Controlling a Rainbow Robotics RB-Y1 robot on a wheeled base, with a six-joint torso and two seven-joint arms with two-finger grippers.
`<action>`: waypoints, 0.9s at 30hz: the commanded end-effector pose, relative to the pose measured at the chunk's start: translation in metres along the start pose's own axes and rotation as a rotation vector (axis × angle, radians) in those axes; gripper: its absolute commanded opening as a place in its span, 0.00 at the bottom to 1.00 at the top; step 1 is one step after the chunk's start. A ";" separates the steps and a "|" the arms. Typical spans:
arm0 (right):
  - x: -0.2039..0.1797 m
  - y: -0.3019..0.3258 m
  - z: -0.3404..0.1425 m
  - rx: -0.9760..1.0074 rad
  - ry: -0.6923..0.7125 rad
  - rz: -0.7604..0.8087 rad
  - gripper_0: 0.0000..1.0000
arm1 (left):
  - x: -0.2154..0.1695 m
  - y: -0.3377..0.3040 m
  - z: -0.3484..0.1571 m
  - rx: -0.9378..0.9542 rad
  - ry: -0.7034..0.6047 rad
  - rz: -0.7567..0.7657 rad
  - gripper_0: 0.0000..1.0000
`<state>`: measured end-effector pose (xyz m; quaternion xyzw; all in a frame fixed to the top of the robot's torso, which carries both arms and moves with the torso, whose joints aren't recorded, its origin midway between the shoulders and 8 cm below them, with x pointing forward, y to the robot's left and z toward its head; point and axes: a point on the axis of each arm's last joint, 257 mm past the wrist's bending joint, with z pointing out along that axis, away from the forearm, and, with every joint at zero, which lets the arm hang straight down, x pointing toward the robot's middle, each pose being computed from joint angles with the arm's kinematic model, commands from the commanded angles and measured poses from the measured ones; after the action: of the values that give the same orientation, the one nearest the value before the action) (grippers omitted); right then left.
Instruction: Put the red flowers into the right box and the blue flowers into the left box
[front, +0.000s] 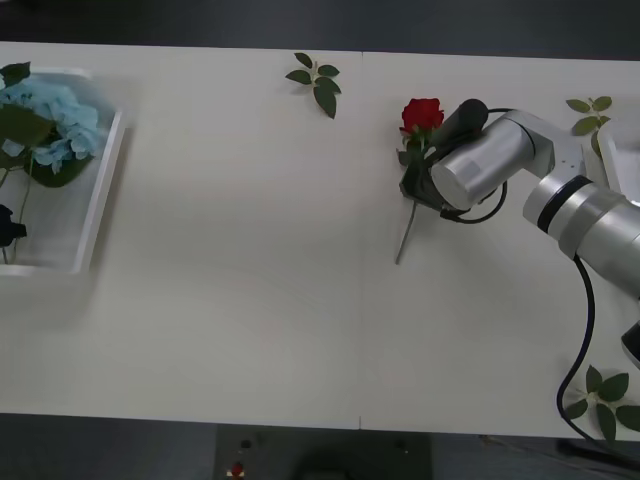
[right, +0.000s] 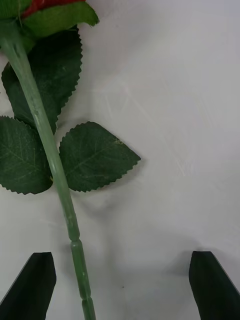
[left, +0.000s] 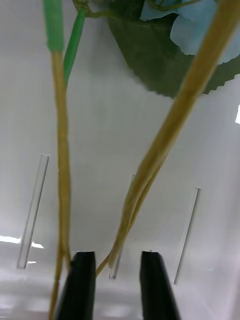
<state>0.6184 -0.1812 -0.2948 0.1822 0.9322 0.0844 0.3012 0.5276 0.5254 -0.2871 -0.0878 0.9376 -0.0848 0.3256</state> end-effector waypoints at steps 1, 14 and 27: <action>-0.008 0.029 -0.008 -0.063 -0.014 0.018 0.36 | -0.010 0.017 -0.013 -0.031 -0.020 0.005 0.78; -0.005 0.025 -0.005 -0.054 -0.005 0.004 0.00 | -0.019 0.019 -0.085 0.045 0.119 0.089 0.78; -0.027 0.013 -0.028 -0.066 0.009 0.023 0.00 | -0.092 -0.036 -0.163 0.310 -0.049 0.225 0.78</action>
<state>0.6123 -0.1724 -0.2968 0.1970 0.9327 0.1113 0.2808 0.4874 0.5234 -0.1454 0.0335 0.9325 -0.1900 0.3055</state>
